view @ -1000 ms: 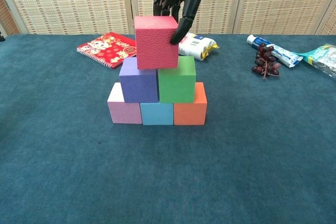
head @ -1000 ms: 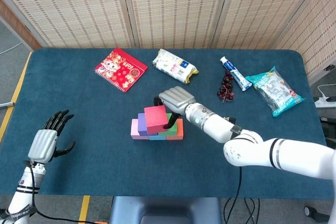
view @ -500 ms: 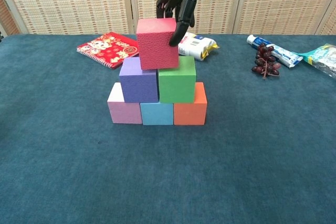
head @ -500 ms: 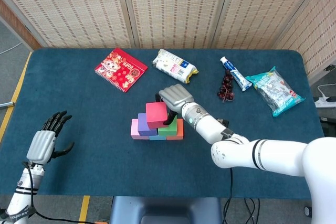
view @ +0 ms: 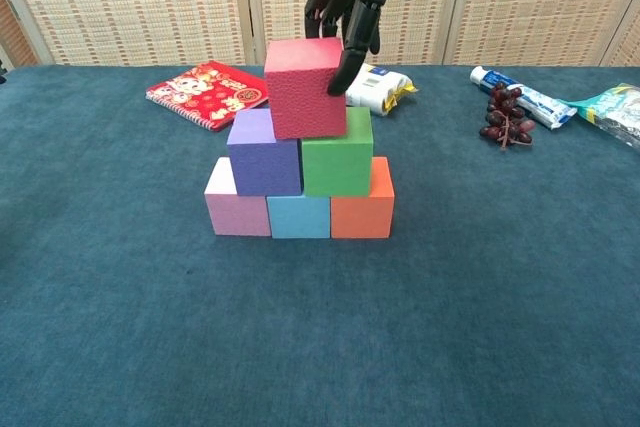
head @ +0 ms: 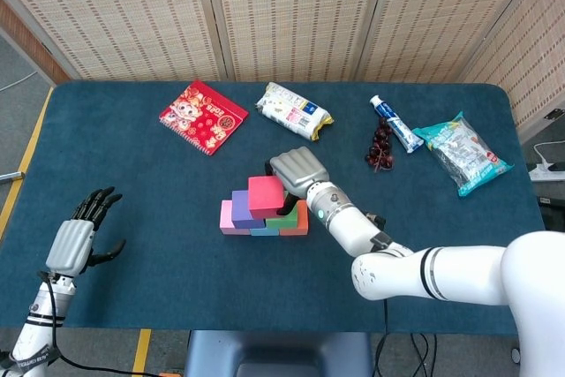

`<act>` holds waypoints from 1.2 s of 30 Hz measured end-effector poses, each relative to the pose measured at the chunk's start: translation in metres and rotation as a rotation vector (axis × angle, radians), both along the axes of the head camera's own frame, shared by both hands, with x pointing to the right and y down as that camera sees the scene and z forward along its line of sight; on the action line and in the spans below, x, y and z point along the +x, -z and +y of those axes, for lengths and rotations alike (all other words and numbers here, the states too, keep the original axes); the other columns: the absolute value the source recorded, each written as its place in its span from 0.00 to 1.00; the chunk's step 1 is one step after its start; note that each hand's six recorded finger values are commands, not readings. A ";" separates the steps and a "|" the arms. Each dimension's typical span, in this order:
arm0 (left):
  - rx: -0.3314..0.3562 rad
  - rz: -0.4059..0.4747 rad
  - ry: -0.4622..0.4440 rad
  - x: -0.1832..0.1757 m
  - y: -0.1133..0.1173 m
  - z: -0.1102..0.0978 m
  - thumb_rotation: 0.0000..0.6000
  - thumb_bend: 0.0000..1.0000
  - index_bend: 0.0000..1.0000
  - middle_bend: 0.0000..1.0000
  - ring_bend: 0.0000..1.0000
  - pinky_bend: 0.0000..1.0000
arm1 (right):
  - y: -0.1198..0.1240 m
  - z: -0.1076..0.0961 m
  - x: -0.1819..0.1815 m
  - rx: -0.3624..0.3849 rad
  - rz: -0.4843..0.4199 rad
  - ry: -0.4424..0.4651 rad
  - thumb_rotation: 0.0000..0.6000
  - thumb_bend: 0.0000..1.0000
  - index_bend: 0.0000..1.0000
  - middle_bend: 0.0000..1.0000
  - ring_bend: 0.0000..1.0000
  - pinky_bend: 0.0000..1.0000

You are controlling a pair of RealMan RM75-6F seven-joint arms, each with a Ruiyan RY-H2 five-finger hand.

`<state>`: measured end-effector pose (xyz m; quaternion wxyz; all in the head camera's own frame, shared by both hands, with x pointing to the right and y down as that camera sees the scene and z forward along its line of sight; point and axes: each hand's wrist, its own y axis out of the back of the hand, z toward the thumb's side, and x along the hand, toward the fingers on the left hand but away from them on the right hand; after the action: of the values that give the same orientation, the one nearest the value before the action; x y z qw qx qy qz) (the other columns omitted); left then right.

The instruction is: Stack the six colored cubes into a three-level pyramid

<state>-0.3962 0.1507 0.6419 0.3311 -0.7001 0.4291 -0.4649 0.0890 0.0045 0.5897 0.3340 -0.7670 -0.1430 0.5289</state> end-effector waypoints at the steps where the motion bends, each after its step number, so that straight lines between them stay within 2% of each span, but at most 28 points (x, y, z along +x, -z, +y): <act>1: 0.000 0.000 -0.001 0.000 -0.001 0.000 1.00 0.31 0.12 0.05 0.00 0.13 | 0.000 0.000 0.000 0.006 -0.001 -0.007 1.00 0.27 0.55 0.47 0.40 0.49; 9: -0.002 0.006 -0.002 -0.001 -0.002 0.001 1.00 0.31 0.12 0.04 0.00 0.13 | -0.002 0.005 -0.001 0.021 -0.011 -0.050 1.00 0.27 0.55 0.47 0.40 0.49; 28: -0.007 0.011 0.007 -0.005 -0.005 0.003 1.00 0.31 0.12 0.04 0.00 0.13 | -0.007 0.011 -0.004 0.006 -0.002 -0.051 1.00 0.27 0.55 0.47 0.40 0.49; 31: -0.007 0.012 0.009 -0.005 -0.005 0.003 1.00 0.31 0.12 0.04 0.00 0.13 | -0.007 0.011 -0.003 0.006 0.002 -0.050 1.00 0.27 0.50 0.47 0.40 0.48; 36: -0.005 0.014 0.011 -0.006 -0.005 0.003 1.00 0.31 0.12 0.04 0.00 0.13 | -0.007 0.012 -0.002 -0.001 0.006 -0.042 1.00 0.27 0.32 0.45 0.36 0.45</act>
<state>-0.4017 0.1536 0.6469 0.3238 -0.7019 0.4340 -0.4628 0.0870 0.0164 0.5969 0.3229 -0.7624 -0.1579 0.5381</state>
